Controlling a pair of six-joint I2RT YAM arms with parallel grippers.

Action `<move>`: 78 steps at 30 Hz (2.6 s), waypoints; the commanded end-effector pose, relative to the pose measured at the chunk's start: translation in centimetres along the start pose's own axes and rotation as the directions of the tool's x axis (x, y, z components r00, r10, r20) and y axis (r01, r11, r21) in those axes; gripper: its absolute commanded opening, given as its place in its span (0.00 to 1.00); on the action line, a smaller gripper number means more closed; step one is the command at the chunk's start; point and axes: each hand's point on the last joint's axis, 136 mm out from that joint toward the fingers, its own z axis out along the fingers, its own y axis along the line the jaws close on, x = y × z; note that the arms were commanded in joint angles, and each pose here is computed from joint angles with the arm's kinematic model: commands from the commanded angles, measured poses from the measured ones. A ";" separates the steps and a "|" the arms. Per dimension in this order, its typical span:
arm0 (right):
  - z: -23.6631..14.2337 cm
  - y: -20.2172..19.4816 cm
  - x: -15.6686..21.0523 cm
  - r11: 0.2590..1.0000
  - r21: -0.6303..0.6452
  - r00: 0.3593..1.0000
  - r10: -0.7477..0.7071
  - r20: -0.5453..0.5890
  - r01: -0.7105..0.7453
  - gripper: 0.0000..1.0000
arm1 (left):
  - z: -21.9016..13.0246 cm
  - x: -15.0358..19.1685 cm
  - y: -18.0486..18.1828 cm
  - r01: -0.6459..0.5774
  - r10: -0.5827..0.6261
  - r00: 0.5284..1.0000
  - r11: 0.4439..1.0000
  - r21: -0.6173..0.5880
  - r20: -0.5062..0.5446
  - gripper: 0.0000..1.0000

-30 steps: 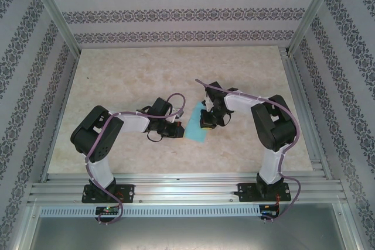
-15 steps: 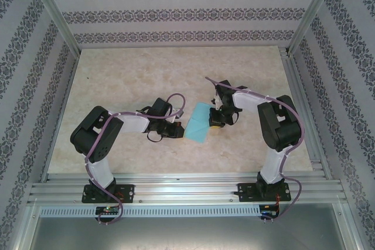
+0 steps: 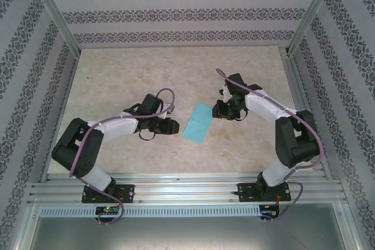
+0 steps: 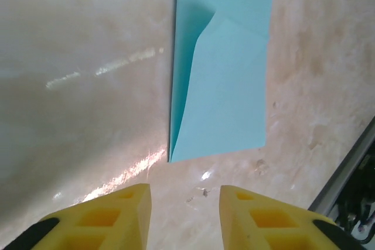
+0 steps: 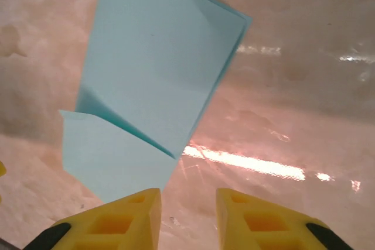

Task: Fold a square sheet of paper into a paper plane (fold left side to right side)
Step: Fold the triangle a second time at the center of the table, then turn over the paper at the center of the table.

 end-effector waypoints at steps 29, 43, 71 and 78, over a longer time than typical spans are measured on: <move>9.6 8.7 -0.5 0.648 -0.118 0.609 -0.752 -0.252 0.752 0.51 | -7.6 0.4 4.8 0.225 -0.235 0.945 0.972 0.069 0.229 0.71; 8.4 9.7 0.7 0.647 -0.173 0.604 -0.758 -0.244 0.743 0.16 | -7.5 0.9 4.9 0.224 -0.233 0.948 0.972 0.064 0.216 0.72; -2.6 16.0 0.6 0.657 -0.261 0.686 -0.727 0.025 0.707 0.00 | -8.2 -1.0 -3.2 0.030 -0.115 0.977 0.908 0.418 0.181 0.83; -4.3 15.9 0.0 0.680 -0.264 0.715 -0.697 0.056 0.684 0.00 | -6.0 -0.8 -2.2 0.019 -0.090 0.982 0.925 0.380 0.167 0.82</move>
